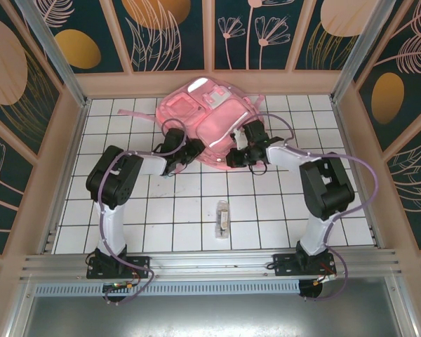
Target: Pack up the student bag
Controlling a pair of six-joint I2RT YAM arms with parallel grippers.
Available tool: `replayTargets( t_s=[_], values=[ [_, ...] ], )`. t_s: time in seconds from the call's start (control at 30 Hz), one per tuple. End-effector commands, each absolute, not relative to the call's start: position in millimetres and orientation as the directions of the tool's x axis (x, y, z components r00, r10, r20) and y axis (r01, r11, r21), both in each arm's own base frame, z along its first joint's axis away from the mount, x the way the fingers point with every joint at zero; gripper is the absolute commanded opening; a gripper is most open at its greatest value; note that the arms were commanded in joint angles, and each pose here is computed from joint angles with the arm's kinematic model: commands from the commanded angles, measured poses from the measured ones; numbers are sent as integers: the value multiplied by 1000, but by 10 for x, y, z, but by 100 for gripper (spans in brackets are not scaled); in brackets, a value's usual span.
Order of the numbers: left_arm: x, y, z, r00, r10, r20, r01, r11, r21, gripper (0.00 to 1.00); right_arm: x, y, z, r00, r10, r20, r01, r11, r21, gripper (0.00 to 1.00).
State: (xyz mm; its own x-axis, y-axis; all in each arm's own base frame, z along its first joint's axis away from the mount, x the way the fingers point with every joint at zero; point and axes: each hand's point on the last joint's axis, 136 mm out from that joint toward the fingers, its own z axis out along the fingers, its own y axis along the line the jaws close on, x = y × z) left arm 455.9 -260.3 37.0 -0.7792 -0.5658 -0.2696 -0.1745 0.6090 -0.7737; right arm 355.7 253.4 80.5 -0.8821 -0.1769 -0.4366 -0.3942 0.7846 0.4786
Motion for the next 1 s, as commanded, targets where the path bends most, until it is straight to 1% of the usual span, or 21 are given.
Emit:
replayTargets(
  t_s=[0.0,0.13,0.23,0.33,0.43,0.5,0.6,0.67,0.77,0.8,0.83,0.97],
  values=[
    [5026,-1972,332,-645,-632,-429,-250,705,-664,40,3493,2393,1049,-851,-195,-489,-424,804,417,0],
    [5054,-1979,542,-643,-618,-453,-207,710,-673,40,3547,2414,1105,-841,-182,-510,-427,802,418,0],
    [4948,-2058,609,-659,-631,-410,-184,664,-725,41,3620,2561,1091,-853,-160,-497,-408,798,444,0],
    [4765,-2164,574,-696,-630,-345,-179,617,-766,46,3681,2808,1127,-851,-140,-506,-403,793,457,12],
    [4584,-2217,600,-714,-628,-310,-175,588,-789,57,3750,3065,1132,-823,-183,-538,-432,816,384,20],
    [4455,-2187,642,-715,-633,-295,-178,574,-800,64,3806,3182,1089,-822,-202,-532,-430,832,349,24],
    [4380,-2076,839,-694,-633,-343,-164,603,-781,72,3869,3301,1018,-844,-179,-506,-383,861,334,30],
    [4358,-1981,983,-672,-631,-387,-157,632,-759,78,3900,3333,972,-864,-135,-485,-321,890,325,33],
    [4361,-1784,1222,-615,-652,-445,-156,653,-741,88,3855,3422,931,-879,-90,-469,-256,918,302,38],
    [4361,-1712,1264,-597,-659,-458,-163,658,-735,96,3832,3446,918,-884,-77,-461,-233,927,293,40],
    [4365,-1652,1309,-581,-661,-476,-164,667,-727,99,3804,3472,890,-891,-67,-449,-215,933,287,42],
    [4383,-1548,1423,-554,-650,-520,-156,695,-702,99,3798,3429,724,-904,-34,-426,-141,965,222,44]
  ],
)
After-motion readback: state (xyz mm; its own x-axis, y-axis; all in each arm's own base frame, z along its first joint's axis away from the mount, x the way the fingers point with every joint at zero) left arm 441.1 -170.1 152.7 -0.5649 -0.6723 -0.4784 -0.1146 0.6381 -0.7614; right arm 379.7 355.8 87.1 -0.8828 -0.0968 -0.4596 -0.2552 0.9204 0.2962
